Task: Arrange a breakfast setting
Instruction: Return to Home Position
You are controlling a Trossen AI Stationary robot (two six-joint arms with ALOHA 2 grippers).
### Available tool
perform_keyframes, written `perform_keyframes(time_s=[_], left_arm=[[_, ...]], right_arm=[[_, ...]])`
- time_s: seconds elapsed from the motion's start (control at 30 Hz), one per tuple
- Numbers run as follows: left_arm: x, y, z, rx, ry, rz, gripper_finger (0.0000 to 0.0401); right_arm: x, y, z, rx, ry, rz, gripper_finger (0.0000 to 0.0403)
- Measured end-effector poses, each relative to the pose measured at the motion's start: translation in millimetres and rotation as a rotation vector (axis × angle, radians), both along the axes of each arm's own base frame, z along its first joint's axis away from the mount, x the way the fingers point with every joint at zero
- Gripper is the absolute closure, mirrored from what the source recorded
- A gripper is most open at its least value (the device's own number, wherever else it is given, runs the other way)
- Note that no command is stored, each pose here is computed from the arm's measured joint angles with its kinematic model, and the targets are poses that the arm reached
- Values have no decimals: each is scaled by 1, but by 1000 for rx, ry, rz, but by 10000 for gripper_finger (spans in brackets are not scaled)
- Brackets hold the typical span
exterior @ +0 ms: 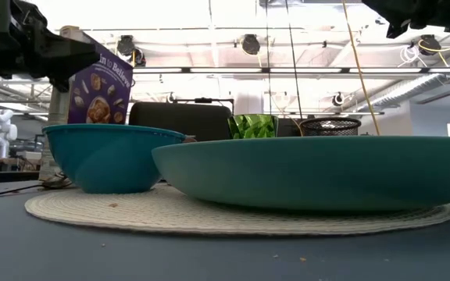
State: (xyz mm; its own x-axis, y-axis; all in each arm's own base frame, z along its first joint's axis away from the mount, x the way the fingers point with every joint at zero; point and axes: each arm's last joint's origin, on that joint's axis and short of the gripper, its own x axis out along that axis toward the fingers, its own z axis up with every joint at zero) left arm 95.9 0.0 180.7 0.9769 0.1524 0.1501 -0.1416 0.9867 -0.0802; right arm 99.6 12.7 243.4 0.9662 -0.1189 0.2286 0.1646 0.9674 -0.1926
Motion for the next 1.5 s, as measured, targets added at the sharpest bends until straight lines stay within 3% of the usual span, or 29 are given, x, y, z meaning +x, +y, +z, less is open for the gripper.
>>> perform_keyframes(time_s=[0.97,1.5], left_arm=[[1,0,-9,20,97,2,286],[1,0,-9,19,97,2,286]], right_arm=[[2,0,-8,35,78,10,403],[-19,-4,-17,52,121,8,403]])
